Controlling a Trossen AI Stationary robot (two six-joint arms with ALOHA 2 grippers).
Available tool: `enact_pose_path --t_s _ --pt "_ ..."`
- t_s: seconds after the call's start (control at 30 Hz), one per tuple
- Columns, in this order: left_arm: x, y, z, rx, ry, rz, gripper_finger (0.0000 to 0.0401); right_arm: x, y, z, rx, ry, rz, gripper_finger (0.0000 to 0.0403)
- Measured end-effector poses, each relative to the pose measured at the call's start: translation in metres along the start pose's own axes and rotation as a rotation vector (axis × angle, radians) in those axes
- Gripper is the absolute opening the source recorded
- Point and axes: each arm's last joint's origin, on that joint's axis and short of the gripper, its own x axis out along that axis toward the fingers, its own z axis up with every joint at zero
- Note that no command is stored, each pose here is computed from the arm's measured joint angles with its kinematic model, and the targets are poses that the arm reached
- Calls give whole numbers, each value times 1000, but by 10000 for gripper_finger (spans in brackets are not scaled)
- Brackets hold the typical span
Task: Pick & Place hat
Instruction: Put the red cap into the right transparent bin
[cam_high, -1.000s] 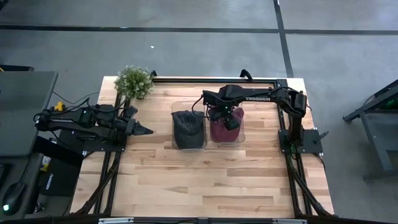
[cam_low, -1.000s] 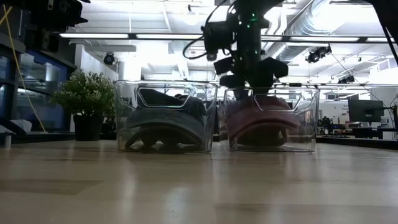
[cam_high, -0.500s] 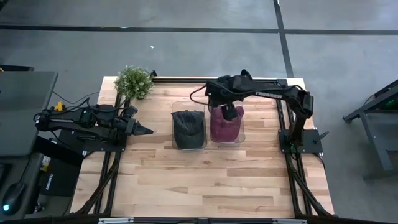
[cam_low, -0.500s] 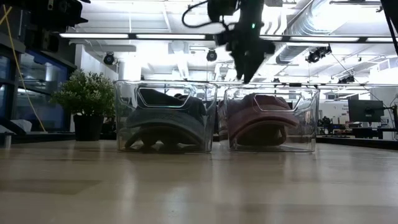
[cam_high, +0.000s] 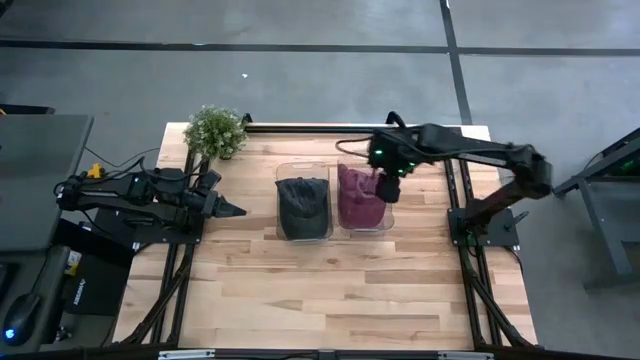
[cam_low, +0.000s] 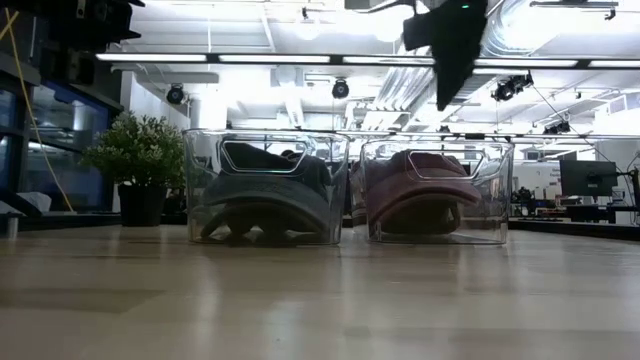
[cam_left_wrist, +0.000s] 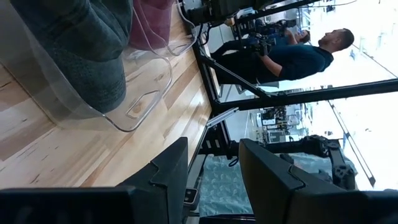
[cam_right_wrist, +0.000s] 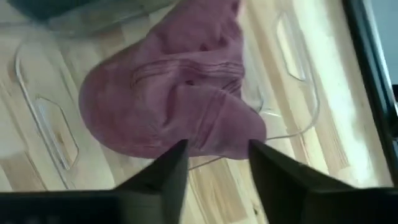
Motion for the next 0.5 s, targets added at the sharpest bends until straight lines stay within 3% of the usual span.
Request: enact_pose_path --t_s 0.2,0.5 --pt "0 0 0 12 -8 2 137 -11 -5 -39 150 -192 -11 22" --pt "0 0 1 10 -16 1 137 11 -5 -70 320 -302 60 2"
